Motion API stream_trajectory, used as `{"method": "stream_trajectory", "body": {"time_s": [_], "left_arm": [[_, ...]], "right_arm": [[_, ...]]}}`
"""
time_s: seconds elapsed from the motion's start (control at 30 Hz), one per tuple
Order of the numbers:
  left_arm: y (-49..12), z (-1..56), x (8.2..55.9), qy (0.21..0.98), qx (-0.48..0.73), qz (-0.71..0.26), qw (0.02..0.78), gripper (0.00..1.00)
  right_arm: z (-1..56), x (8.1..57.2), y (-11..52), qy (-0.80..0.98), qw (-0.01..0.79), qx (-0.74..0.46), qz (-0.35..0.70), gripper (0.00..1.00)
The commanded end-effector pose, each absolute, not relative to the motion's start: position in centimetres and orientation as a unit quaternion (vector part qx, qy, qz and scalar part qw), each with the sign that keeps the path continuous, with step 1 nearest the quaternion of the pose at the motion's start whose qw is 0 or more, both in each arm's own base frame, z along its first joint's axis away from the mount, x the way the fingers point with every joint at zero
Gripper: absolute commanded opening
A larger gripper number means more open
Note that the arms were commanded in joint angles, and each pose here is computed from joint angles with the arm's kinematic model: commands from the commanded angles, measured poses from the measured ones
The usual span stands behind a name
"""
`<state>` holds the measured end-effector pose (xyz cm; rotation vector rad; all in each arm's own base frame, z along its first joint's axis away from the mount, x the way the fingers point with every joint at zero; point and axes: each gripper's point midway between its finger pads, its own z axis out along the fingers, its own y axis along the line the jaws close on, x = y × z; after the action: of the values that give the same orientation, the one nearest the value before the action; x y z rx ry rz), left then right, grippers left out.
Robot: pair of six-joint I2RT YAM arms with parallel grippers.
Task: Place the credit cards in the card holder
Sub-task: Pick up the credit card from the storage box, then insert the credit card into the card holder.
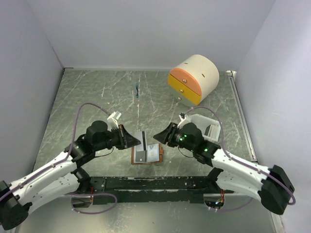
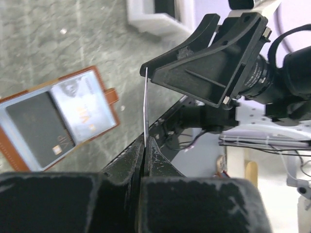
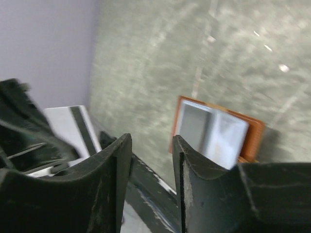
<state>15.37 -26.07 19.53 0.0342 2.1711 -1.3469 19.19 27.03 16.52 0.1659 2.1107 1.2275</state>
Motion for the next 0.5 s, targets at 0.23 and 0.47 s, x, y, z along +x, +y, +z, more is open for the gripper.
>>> {"method": "stream_trajectory", "body": {"time_s": [0.23, 0.47], "left_arm": [[-27.3, 11.5, 14.3, 0.860, 0.032, -0.471, 0.195, 0.07], [-27.9, 9.0, 13.8, 0.863, 0.027, -0.479, 0.158, 0.07]], "right_arm": [[7.0, 18.5, 27.4, 0.907, 0.267, 0.017, 0.326, 0.26], [3.0, 18.1, 26.3, 0.934, 0.238, 0.009, 0.266, 0.22]]}}
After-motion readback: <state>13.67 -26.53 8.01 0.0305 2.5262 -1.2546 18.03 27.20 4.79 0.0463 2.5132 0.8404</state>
